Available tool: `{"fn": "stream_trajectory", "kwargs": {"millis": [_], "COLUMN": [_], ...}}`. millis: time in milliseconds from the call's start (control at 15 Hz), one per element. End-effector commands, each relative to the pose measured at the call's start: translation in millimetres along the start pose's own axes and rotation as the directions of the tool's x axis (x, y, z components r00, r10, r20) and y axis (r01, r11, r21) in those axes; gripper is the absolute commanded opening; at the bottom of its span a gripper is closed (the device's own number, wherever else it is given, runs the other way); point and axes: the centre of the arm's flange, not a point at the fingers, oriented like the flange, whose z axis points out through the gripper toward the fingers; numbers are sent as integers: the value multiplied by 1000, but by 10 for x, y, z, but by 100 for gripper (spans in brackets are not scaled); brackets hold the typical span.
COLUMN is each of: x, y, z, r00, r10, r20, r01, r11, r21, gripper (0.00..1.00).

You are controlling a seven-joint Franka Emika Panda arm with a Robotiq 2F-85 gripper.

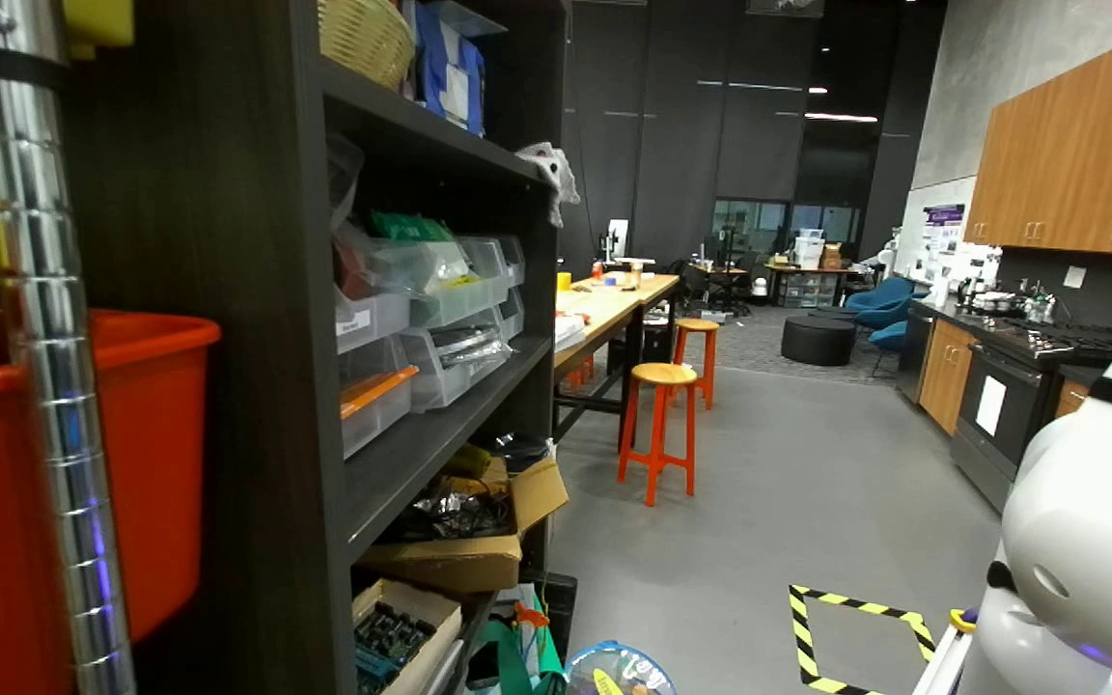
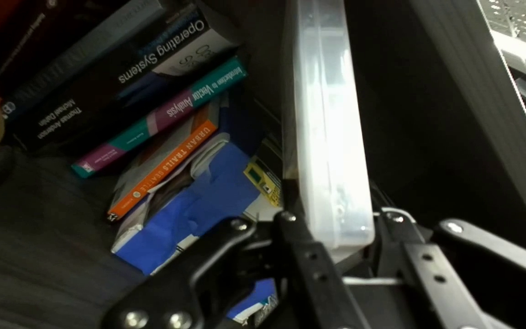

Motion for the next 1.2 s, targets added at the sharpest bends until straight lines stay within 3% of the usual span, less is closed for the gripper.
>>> {"fn": "stream_trajectory", "kwargs": {"millis": [0,267,333,600,1133], "x": [-105,-132,198,516,1052], "y": [-67,1,-67,-92,-120], "z": [-58,-28,-173,-318,-529], "r00": [996,989,988,976,956], "r10": [68,125,136,208,293], "r20": [54,75,75,58,-31], "r01": [-66,-115,-123,-188,-285], "r11": [997,985,980,950,891], "r21": [-34,-131,-156,-251,-355], "gripper": [7,7,7,7,7]}}
